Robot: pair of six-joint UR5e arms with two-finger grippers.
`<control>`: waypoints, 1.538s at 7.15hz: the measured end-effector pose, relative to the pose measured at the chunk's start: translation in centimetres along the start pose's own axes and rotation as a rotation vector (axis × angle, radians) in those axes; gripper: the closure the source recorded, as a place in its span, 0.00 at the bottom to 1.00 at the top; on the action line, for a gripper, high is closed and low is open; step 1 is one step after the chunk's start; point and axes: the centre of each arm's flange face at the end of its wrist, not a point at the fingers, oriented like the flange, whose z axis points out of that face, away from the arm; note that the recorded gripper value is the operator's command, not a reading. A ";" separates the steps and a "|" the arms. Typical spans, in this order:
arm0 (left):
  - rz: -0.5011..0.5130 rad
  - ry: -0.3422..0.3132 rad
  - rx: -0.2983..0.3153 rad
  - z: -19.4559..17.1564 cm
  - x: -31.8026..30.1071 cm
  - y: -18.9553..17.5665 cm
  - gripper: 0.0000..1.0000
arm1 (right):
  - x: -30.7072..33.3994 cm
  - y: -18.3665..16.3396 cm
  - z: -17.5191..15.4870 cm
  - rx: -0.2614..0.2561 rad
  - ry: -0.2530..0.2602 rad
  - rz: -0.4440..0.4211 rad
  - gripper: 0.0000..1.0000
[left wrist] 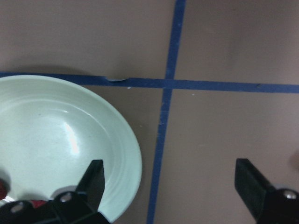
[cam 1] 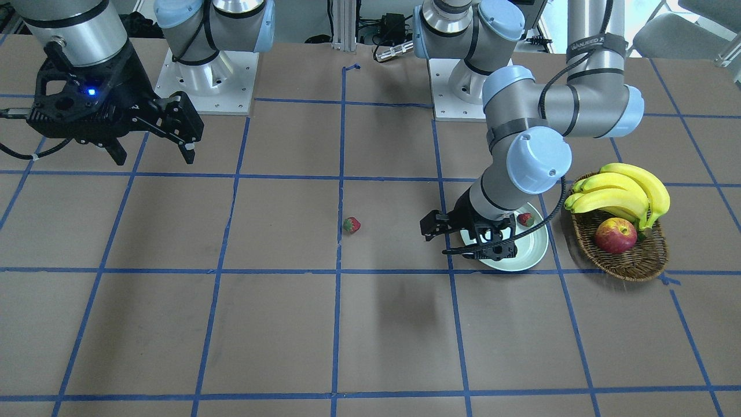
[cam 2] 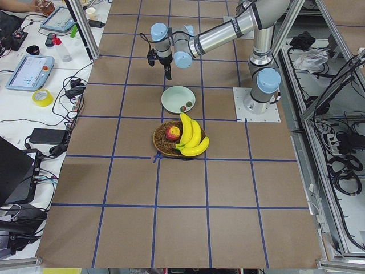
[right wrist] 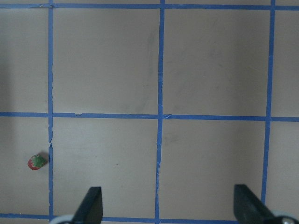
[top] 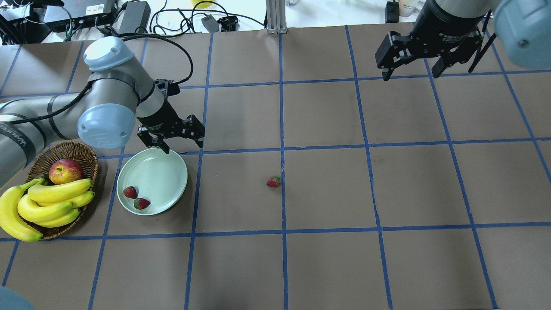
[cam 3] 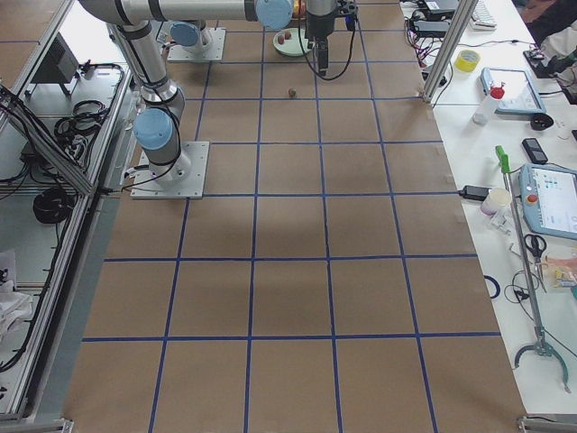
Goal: Collect all strawberries into plate
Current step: 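Reach the left gripper to the last strawberry and grasp it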
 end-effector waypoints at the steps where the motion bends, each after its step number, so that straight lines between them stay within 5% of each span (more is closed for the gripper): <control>1: -0.009 0.015 0.027 1.0 4.0 1.2 0.00 | 0.0 0.0 0.0 -0.001 0.000 0.000 0.00; 5: -0.207 0.062 -0.032 5.8 10.3 4.3 0.00 | 0.0 0.0 0.0 -0.001 0.000 0.000 0.00; 8: -0.244 0.068 -0.099 8.9 10.9 4.8 0.06 | 0.0 0.0 0.0 0.000 0.000 0.000 0.00; 9: -0.253 0.067 -0.112 9.7 11.0 4.8 0.29 | 0.0 0.0 0.0 0.000 0.000 0.000 0.00; 10: -0.260 0.069 -0.125 10.4 11.1 4.8 0.34 | 0.0 0.0 0.0 -0.001 0.000 0.000 0.00; 11: -0.264 0.080 -0.140 10.8 11.3 4.8 0.69 | 0.0 0.0 0.0 -0.001 0.000 0.000 0.00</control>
